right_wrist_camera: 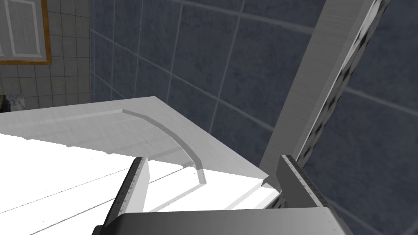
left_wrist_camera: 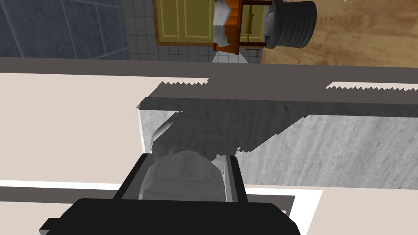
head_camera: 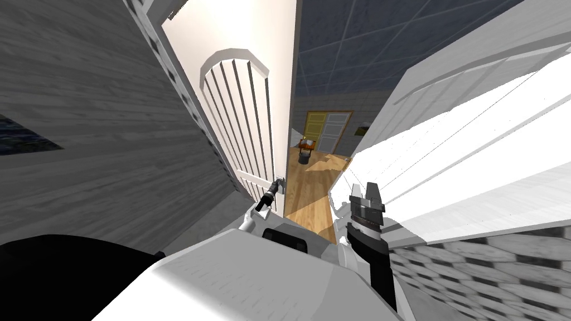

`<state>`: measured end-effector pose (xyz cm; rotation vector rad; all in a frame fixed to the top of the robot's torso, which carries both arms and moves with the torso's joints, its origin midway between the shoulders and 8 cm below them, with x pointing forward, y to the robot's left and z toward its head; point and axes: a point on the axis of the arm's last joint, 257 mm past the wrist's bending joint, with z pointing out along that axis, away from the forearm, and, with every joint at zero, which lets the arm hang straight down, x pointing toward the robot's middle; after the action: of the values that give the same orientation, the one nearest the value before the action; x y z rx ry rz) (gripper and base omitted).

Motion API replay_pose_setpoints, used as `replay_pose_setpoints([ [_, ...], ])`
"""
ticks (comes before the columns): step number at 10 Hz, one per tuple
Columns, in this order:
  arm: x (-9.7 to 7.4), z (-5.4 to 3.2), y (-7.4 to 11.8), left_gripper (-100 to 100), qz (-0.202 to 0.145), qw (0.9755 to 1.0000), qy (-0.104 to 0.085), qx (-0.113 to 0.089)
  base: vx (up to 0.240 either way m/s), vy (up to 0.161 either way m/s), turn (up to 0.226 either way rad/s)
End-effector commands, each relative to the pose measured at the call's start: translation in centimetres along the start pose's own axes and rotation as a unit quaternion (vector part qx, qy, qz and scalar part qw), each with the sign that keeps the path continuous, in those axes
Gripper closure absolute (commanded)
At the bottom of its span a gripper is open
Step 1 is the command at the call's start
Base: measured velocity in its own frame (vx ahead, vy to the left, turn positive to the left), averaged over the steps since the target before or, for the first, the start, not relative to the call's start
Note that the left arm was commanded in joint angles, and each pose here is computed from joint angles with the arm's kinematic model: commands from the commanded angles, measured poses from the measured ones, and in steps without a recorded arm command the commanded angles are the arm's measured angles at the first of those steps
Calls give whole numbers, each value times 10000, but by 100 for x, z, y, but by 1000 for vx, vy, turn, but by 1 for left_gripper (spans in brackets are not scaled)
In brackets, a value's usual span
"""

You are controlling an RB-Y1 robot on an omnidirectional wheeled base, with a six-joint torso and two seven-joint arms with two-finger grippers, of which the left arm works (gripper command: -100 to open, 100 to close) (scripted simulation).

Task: Push the door open

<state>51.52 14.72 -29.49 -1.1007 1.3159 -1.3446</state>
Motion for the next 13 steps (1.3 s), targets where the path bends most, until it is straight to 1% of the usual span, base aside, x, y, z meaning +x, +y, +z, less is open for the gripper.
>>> replay_pose_setpoints([
  [1,1,-5,11,100,0,10000,0,-14,-19,3,-17],
  [4,1,-5,11,100,0,10000,0,-14,0,0,0],
  [5,-81,6,3,100,34,10000,-57,-13,97,-20,27],
  [7,-155,7,6,100,60,9999,-113,-21,147,-62,37],
  [12,-511,5,8,100,152,9991,-405,-51,193,-106,55],
  [13,-553,4,8,100,159,9989,-441,-54,174,-106,88],
])
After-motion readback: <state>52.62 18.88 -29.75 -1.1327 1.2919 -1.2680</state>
